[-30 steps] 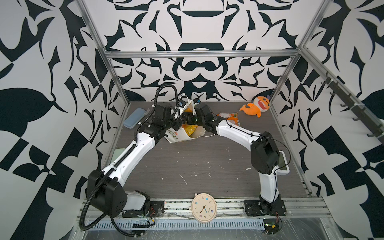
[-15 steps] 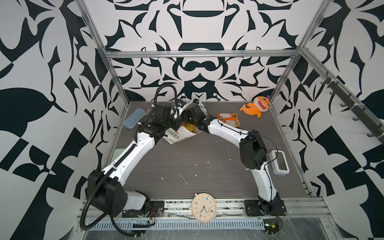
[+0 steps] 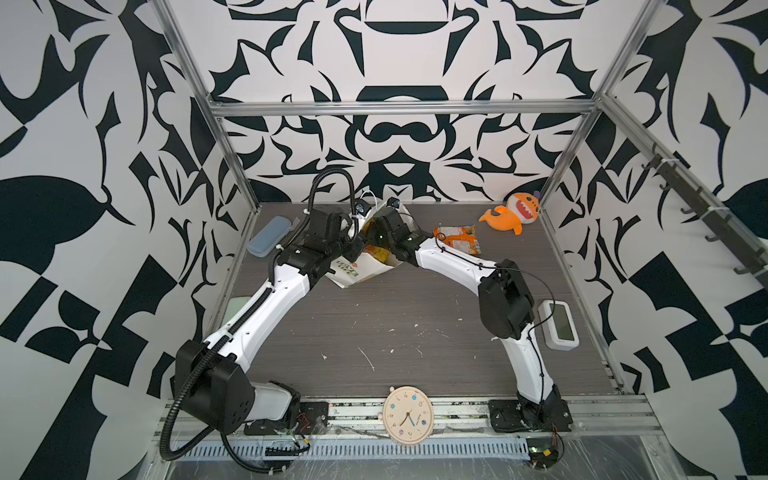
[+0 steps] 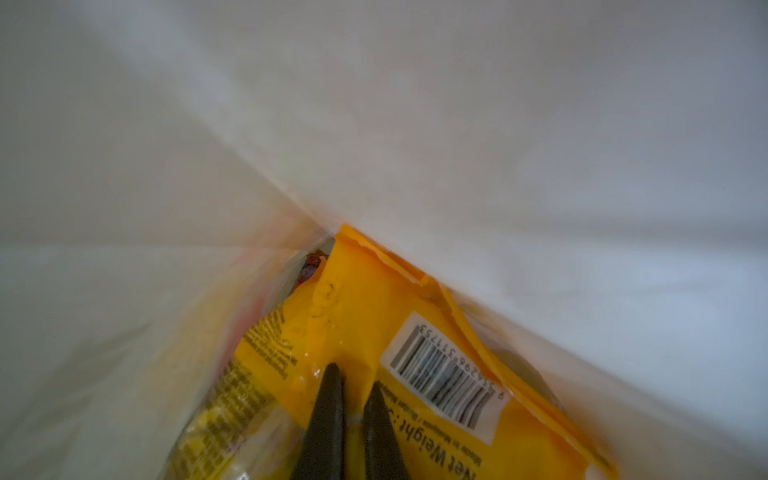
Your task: Take the snacks out of the paper bag
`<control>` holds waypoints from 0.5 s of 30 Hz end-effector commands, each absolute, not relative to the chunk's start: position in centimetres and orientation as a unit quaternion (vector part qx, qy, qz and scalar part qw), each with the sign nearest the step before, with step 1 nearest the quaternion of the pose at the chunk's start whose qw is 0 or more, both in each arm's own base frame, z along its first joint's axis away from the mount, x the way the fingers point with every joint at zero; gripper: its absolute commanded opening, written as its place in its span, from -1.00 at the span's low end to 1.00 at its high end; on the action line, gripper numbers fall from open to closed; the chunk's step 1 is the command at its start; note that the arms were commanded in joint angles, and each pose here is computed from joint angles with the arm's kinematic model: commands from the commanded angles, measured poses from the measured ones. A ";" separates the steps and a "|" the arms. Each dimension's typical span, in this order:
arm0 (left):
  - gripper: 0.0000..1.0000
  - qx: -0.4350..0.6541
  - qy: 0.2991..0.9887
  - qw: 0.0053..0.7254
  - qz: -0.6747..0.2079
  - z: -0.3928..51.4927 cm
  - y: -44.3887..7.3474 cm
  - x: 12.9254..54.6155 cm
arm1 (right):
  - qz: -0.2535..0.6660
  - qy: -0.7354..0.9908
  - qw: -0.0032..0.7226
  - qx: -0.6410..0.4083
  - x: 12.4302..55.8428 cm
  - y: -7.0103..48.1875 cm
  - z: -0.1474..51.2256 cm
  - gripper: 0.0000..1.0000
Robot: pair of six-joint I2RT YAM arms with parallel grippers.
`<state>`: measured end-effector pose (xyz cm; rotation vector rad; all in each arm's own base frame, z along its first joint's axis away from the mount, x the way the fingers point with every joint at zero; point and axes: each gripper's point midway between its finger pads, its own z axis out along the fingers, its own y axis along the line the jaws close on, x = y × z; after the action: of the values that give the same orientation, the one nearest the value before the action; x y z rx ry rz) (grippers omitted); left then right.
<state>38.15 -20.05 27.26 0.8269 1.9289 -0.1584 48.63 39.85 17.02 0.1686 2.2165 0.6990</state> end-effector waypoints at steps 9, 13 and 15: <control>-1.00 0.363 0.773 0.511 -0.094 28.5 -21.7 37.4 | 0.351 0.843 0.407 0.019 47.3 39.1 22.5 -1.00; -1.00 0.362 0.773 0.512 -0.094 28.6 -21.6 37.3 | 0.368 0.833 0.411 0.026 47.0 38.2 23.4 -1.00; -1.00 0.362 0.773 0.512 -0.092 28.5 -21.6 37.3 | 0.384 0.822 0.421 0.019 46.7 38.1 24.2 -1.00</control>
<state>37.82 -20.71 27.34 0.8460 1.9174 -0.1840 46.46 38.13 18.01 0.0783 2.2248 0.8392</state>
